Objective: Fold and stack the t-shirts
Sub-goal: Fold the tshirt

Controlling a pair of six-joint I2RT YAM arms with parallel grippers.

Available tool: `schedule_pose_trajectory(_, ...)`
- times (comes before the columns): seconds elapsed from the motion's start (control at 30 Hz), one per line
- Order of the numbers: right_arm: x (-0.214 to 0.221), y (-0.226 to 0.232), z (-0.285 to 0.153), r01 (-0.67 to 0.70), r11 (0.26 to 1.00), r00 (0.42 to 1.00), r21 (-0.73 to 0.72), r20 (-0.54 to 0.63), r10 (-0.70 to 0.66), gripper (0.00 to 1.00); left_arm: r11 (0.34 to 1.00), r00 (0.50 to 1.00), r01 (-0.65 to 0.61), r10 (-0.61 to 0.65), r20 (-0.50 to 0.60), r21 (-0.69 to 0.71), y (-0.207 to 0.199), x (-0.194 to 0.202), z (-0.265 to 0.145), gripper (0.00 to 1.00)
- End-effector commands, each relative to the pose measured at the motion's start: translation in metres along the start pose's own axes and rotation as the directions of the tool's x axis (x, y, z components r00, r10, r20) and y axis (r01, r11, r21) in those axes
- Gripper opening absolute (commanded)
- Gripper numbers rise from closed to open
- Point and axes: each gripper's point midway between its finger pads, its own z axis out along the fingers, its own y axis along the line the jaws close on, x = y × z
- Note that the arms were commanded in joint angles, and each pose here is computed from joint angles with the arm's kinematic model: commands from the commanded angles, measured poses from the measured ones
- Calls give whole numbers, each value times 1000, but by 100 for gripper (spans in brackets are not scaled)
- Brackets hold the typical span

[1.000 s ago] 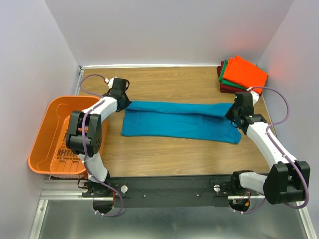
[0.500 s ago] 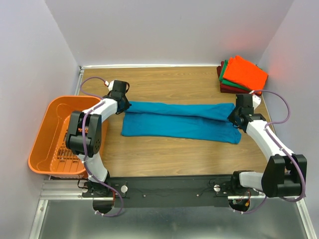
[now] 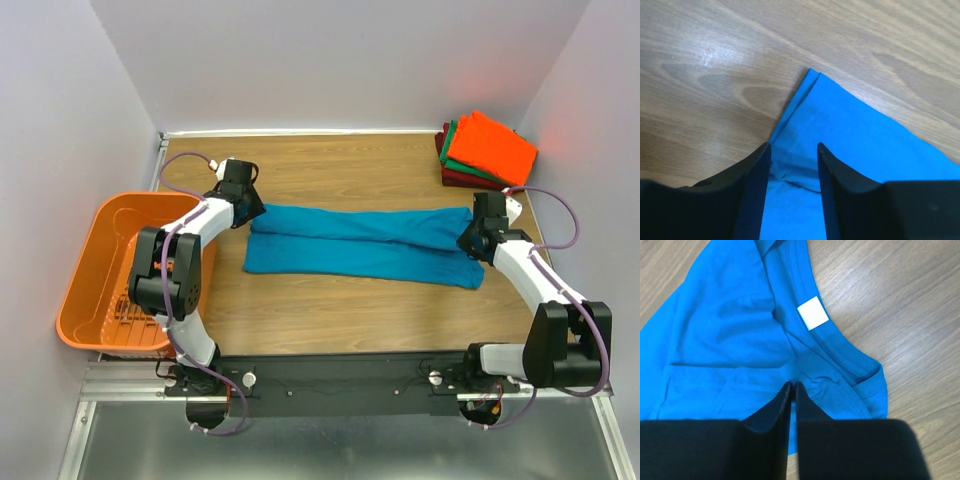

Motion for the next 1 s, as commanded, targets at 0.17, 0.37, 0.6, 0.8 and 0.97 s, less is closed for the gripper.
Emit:
schedule_pose_trajectory(0.17,1,12,-7,-7,997,1000,-81,-18,6,48,997,997,-34,30,67,70,-22,-32,-28,48)
schedule_pose_trajectory(0.37,-13,33,-21,29,980,1000,-197,18,-26,57,995,998,-34,28,56,96,-32,-31,-31,36)
schedule_pose_trajectory(0.6,5,94,-18,124,937,989,-327,-32,-143,56,995,1000,-30,31,-5,99,-47,9,-20,17)
schedule_pose_trajectory(0.8,30,132,-5,185,919,974,-349,-60,-219,55,995,998,-18,24,-51,98,-40,40,-7,17)
schedule_pose_trajectory(0.97,45,160,8,226,903,961,-366,-68,-269,54,995,998,-10,16,-57,101,-34,52,-2,16)
